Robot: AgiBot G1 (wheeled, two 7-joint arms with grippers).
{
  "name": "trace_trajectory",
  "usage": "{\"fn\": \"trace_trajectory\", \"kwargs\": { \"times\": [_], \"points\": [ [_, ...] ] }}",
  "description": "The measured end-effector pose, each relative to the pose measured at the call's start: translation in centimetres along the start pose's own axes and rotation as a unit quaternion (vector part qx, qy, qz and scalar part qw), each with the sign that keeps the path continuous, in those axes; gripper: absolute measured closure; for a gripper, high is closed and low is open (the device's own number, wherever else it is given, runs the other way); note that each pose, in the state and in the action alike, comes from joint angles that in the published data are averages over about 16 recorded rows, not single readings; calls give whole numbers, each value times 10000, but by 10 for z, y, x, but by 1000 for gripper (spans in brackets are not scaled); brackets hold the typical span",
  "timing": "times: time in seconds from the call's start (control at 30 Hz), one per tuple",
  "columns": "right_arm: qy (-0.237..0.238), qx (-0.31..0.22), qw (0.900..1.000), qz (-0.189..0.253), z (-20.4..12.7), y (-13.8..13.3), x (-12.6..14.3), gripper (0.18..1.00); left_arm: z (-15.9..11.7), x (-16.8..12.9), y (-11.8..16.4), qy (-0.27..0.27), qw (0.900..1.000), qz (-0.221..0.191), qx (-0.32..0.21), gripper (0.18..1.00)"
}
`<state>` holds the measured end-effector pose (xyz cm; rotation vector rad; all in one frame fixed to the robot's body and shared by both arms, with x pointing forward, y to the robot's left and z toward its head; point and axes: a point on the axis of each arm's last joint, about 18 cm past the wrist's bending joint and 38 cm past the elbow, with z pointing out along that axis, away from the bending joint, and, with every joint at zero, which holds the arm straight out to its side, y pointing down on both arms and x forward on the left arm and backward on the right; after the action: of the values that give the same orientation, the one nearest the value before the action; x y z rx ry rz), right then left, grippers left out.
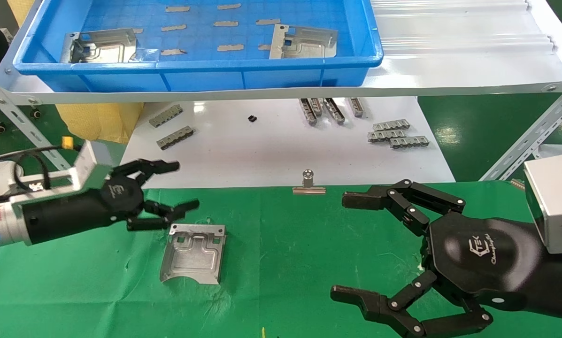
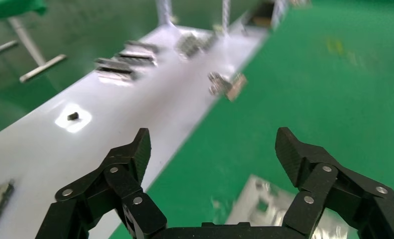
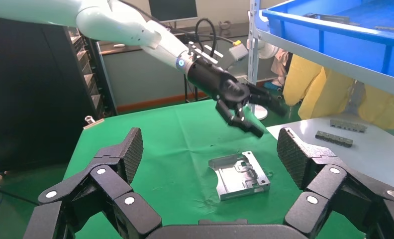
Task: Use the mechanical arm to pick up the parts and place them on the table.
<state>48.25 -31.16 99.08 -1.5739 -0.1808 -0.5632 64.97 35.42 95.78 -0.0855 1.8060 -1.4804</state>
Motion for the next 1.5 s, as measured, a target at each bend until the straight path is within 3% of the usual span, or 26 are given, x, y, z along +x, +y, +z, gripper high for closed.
{"fn": "trace_trajectory", "kwargs": {
  "times": [0.13,0.53,1.0,1.5],
  "points": [
    [0,0,10000,0,0,0,0,179,-2,0,-4,16,10000,1,92,273],
    [0,0,10000,0,0,0,0,179,-14,6,-22,142,9988,-25,463,190],
    [0,0,10000,0,0,0,0,179,-29,29,-51,479,9955,-52,820,184],
    [0,0,10000,0,0,0,0,179,-46,73,-87,1087,9885,-102,1044,184]
  ]
}}
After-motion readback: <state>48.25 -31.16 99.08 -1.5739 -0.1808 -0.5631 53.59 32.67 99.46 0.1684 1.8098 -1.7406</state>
